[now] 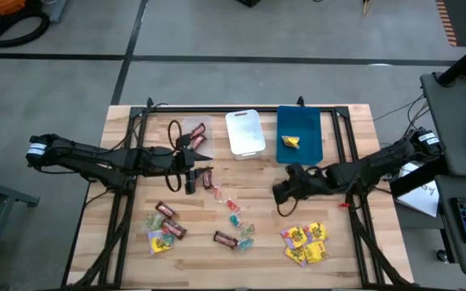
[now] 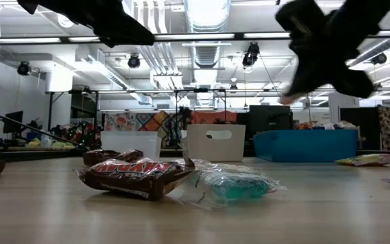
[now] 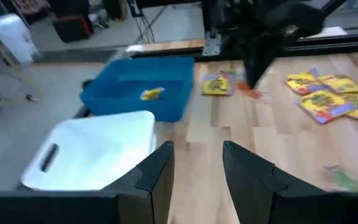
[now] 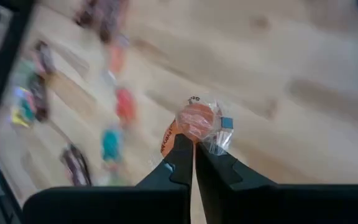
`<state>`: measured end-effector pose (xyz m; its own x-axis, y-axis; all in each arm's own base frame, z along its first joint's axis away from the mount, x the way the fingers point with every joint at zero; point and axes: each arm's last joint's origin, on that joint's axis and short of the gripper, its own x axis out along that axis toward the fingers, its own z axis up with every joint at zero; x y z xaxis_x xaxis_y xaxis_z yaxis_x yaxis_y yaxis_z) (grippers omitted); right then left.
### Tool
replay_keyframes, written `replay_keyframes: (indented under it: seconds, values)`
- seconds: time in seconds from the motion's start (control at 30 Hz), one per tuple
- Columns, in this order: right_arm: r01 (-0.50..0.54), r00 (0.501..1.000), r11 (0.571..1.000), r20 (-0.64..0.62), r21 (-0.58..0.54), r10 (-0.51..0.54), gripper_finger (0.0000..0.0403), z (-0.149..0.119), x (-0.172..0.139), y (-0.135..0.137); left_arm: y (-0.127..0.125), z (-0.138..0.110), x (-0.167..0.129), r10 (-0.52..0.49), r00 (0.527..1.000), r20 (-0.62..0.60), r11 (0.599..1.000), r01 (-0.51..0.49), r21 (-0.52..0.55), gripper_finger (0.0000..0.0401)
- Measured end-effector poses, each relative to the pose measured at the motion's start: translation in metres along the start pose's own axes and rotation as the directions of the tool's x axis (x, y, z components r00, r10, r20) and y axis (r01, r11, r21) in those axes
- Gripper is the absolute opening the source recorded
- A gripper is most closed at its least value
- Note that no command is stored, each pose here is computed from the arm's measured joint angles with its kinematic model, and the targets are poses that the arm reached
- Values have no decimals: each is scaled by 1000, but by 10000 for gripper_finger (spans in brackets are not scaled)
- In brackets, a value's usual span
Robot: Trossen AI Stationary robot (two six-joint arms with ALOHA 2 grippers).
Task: Sort candy
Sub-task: Put the middle right orange jelly candy into the white bin
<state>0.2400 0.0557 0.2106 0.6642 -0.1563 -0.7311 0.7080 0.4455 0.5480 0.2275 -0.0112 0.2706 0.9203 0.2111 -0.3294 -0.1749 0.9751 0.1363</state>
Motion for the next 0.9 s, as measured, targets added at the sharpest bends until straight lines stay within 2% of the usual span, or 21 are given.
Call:
replay_keyframes:
  seconds: [0.2,0.37,0.67,0.9]
  values:
    - [0,995,998,97,-70,7,9,30,9,-3,-9,-4,-2,-130,991,-42,986,126,-105,121]
    - [-12,980,989,193,-147,41,9,57,16,-5,-25,-10,-7,-210,973,-91,965,191,-180,121]
    - [39,933,965,356,-259,58,9,102,18,-15,-61,-14,-25,-362,924,-123,900,312,-306,121]
    - [79,895,949,442,-304,67,9,124,16,-22,-85,-17,-43,-348,932,-105,875,283,-392,121]
